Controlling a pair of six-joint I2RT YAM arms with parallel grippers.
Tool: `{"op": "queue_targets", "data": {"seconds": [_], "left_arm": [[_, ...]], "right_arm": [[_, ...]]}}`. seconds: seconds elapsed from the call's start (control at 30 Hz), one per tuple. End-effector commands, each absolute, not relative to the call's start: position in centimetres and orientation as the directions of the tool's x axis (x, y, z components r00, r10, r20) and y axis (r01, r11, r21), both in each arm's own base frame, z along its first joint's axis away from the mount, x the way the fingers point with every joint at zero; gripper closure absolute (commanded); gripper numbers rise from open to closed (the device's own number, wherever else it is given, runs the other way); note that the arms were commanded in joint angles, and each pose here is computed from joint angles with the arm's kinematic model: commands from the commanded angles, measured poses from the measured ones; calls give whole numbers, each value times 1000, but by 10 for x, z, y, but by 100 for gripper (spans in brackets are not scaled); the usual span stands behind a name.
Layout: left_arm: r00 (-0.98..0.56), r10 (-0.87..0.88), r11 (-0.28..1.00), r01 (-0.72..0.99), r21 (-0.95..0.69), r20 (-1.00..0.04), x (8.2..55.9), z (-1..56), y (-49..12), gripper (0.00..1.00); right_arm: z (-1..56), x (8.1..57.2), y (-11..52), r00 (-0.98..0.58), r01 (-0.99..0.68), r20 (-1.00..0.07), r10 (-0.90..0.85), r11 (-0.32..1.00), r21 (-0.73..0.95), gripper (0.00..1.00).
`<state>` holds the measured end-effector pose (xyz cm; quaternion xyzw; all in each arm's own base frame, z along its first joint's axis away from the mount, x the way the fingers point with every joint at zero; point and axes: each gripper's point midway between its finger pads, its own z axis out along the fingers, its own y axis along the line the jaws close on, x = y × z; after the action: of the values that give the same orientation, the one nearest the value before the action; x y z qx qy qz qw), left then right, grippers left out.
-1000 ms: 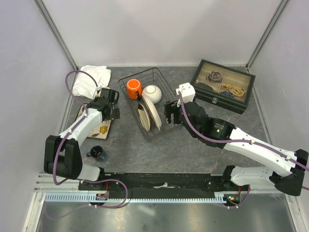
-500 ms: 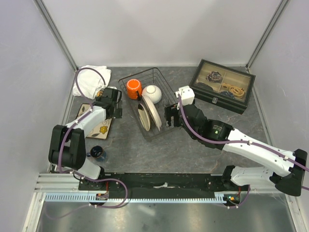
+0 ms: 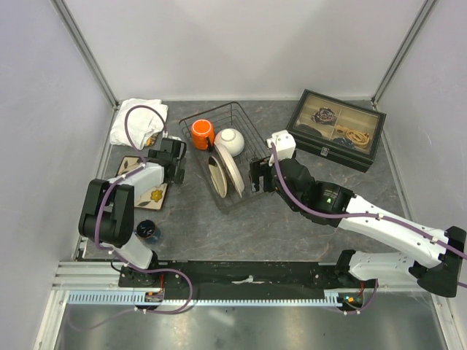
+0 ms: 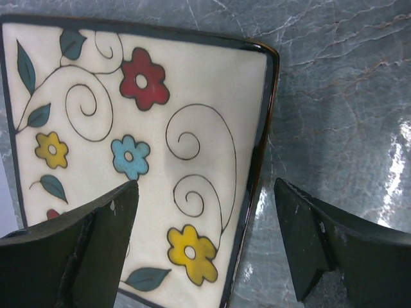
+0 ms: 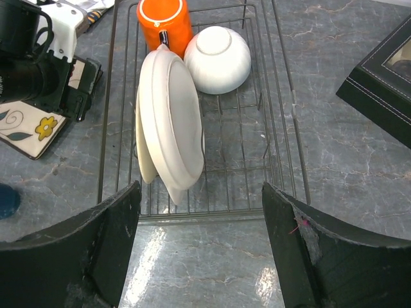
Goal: Load the mixed dishes into the dish rack
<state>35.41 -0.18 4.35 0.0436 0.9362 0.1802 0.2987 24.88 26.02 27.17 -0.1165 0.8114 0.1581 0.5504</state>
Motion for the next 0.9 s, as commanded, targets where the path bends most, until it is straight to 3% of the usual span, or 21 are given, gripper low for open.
{"op": "queue_targets", "data": {"seconds": [0.0,0.2,0.87], "left_arm": [[-793,252,908,-4,419,-554,368,43,4,9],[-839,245,879,-20,476,-487,364,32,14,18],[-891,216,864,-16,503,-400,356,20,19,47]], "right_arm": [[286,246,262,-347,-373,-937,41,911,178,16],[288,247,263,-345,-373,-938,47,910,182,16],[293,247,270,-343,-388,-938,56,901,196,16]]}}
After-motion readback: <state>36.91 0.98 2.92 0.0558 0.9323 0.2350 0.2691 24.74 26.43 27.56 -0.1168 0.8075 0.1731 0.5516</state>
